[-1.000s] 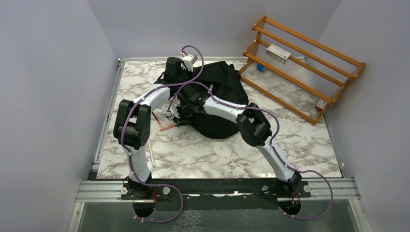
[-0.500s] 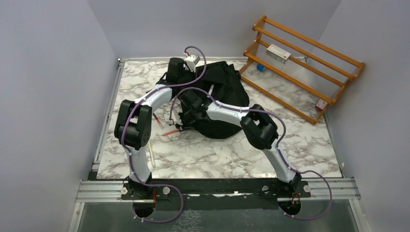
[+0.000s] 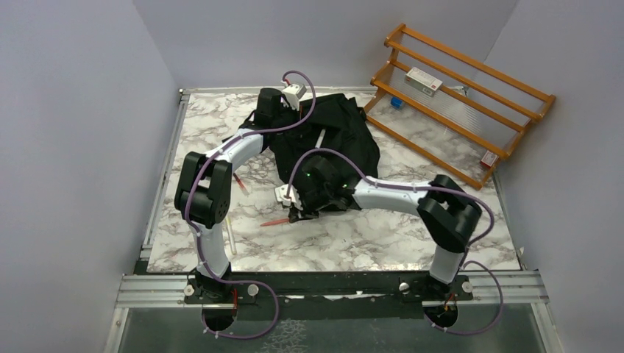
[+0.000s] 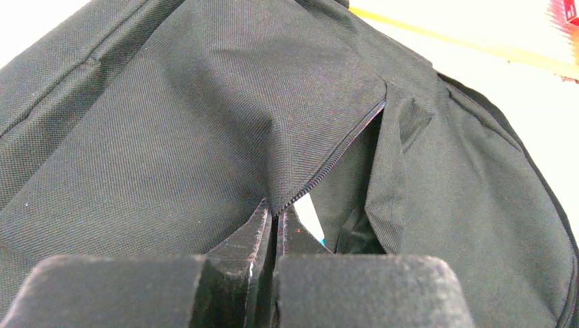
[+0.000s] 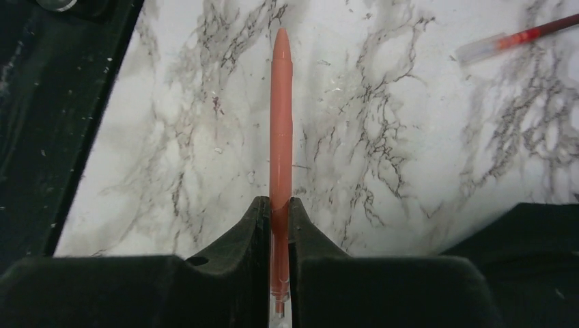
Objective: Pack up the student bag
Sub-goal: Pick up the stationery from the center of the board, then place the stationery in the student bag.
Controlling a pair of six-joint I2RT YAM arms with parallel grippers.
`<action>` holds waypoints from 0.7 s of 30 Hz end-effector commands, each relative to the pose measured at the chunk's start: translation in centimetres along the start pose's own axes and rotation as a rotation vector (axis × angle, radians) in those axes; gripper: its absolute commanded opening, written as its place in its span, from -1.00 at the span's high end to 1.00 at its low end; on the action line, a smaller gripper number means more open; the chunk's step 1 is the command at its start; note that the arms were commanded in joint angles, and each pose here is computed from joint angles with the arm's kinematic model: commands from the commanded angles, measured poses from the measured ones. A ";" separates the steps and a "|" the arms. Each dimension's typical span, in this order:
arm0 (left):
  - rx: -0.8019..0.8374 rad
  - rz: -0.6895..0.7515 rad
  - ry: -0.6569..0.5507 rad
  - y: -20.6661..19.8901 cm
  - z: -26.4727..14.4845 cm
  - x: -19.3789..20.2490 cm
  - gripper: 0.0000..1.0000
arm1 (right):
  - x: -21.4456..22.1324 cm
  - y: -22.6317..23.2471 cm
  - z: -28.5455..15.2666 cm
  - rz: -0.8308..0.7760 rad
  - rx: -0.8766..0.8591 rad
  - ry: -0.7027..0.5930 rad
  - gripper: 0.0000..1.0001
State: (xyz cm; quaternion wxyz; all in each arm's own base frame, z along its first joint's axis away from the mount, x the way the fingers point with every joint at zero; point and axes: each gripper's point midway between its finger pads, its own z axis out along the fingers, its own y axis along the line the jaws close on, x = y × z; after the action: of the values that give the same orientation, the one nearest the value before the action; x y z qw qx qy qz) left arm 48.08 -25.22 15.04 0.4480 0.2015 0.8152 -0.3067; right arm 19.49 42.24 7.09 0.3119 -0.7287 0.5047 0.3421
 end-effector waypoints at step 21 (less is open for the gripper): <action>0.018 0.043 -0.072 -0.6 -0.2 -2.7 1.00 | -3.5 -5.9 -15.6 0.297 0.593 -0.248 0.98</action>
State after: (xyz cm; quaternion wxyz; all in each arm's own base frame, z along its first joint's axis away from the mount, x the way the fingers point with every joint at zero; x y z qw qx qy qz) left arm 48.08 -25.23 15.05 0.4481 0.2015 0.8151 -0.3069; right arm 25.27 35.13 18.07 0.4999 -0.5343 0.6070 0.3102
